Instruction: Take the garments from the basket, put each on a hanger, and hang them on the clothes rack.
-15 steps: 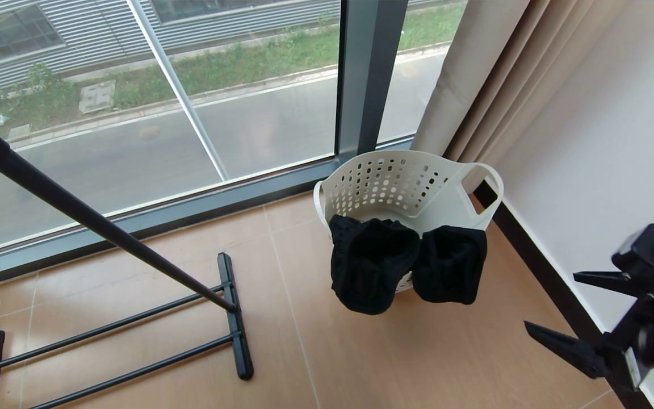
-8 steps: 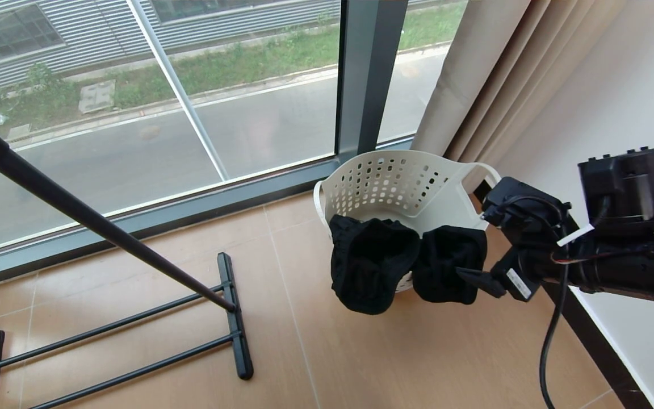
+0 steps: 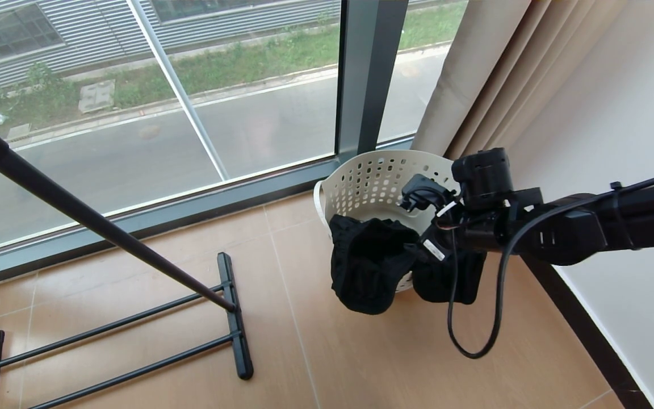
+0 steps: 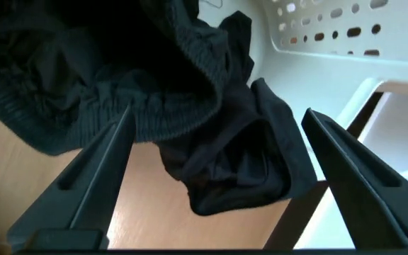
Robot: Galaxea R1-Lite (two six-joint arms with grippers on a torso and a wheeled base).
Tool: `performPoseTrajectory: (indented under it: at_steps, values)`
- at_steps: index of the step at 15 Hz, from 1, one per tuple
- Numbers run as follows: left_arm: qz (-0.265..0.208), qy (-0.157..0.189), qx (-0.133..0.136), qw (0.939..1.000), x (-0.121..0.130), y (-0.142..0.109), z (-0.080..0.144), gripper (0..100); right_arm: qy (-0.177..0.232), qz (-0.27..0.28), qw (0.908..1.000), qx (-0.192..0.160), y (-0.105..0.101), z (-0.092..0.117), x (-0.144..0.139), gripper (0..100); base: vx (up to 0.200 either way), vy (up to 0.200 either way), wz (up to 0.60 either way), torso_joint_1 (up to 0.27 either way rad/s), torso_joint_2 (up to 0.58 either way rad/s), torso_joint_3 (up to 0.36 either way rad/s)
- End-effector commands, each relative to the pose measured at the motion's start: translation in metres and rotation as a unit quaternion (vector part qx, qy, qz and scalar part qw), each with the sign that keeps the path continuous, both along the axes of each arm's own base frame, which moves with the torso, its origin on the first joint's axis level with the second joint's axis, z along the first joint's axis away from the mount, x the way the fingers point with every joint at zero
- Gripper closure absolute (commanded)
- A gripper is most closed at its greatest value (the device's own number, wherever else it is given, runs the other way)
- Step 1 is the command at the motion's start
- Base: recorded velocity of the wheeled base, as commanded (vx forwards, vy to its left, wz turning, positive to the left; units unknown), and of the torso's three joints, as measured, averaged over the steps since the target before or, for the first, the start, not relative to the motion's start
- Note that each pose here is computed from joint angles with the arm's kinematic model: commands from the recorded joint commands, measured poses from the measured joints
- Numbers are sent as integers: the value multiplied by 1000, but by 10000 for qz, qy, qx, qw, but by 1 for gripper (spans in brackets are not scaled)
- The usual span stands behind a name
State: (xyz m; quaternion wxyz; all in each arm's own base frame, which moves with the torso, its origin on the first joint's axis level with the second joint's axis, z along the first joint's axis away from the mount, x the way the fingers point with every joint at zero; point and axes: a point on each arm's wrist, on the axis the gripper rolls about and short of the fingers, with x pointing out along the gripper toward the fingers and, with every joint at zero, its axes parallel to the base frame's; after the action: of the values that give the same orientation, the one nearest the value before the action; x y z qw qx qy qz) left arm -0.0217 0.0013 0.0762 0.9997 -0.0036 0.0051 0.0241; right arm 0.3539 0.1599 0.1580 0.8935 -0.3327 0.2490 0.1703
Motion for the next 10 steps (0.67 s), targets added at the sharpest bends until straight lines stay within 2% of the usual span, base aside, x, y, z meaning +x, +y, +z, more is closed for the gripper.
performPoseTrajectory:
  at_steps: [1, 3, 4, 6, 10]
  values:
    - [5, -6, -1, 10000, 0, 0, 0, 0, 47, 176, 9998, -106, 24, -23, 27, 0, 0, 0, 0, 0, 0, 0]
    - [5, -6, -1, 10000, 0, 0, 0, 0, -44, 260, 9996, -63, 38, -27, 39, 0, 0, 0, 0, 0, 0, 0]
    - [5, -6, -1, 10000, 0, 0, 0, 0, -44, 260, 9996, -63, 38, -27, 39, 0, 0, 0, 0, 0, 0, 0]
    - [-3, -6, -1, 10000, 0, 0, 0, 0, -111, 382, 9992, -92, 54, -38, 53, 0, 0, 0, 0, 0, 0, 0]
    - [-3, -6, -1, 10000, 0, 0, 0, 0, -149, 310, 9993, -120, 63, -55, 72, 0, 0, 0, 0, 0, 0, 0]
